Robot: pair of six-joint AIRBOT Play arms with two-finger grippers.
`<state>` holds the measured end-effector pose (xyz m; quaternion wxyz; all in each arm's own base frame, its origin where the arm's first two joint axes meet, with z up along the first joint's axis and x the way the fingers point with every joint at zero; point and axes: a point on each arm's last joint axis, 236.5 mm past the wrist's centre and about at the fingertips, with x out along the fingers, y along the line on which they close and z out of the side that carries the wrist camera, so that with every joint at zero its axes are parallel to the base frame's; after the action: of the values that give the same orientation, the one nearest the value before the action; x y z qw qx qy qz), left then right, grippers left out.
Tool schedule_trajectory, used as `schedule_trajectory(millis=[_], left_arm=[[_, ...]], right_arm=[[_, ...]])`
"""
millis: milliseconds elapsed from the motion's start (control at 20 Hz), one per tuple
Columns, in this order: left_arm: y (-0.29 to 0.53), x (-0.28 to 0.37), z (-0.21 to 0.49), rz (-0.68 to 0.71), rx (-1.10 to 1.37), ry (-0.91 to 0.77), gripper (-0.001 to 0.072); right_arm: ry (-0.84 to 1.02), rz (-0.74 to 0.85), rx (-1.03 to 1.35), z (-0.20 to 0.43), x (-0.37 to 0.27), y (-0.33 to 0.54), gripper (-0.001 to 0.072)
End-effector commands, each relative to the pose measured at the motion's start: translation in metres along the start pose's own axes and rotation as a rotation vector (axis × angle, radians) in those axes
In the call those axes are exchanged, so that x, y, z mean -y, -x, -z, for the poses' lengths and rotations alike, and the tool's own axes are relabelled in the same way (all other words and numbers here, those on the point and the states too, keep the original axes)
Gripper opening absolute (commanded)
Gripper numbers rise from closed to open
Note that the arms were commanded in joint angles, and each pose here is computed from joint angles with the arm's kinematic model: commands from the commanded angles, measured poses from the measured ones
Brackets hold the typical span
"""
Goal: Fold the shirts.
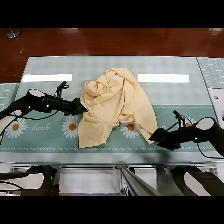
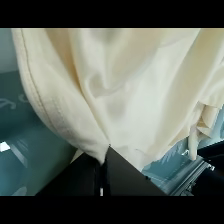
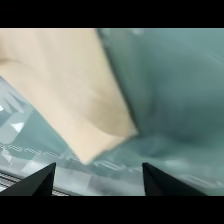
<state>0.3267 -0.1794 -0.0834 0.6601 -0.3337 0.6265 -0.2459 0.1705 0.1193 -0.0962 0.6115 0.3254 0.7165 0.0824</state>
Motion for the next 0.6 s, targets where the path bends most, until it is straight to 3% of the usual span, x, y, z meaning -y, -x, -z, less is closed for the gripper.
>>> schedule_trajectory(millis=[0,100,150,200,250,450,550], left_arm=[[0.0,0.0,0.0,0.001,-0.001,-0.002,0.0018],[0.0,0.0,0.0,0.001,-0.001,-0.002,0.0018],[0.0,0.0,0.0,0.001,0.0,-0.001,0.0018],[0.0,0.0,0.0,0.001,-0.001,-0.002,0.0019],[0.0,0.0,0.0,0.001,-0.001,-0.001,0.0019],[0.005,0.01,-0.003,0.019,0.0,-0.023,0.0018],[0.025,0.046,-0.025,0.078,0.037,-0.091,0.0018]], right_arm=[[0.021,-0.03,0.083,-0.031,-0.024,-0.008,0.0616],[0.037,-0.019,0.063,-0.032,-0.03,-0.014,0.058],[0.041,-0.01,0.045,-0.03,-0.031,-0.019,0.0494],[0.047,-0.002,0.035,-0.028,-0.03,-0.024,0.0326],[0.071,0.004,0.04,-0.029,-0.032,-0.026,0.0034],[0.196,-0.02,0.103,-0.05,-0.066,0.002,0.0031],[0.308,-0.026,0.211,-0.081,-0.106,0.046,0.0031]])
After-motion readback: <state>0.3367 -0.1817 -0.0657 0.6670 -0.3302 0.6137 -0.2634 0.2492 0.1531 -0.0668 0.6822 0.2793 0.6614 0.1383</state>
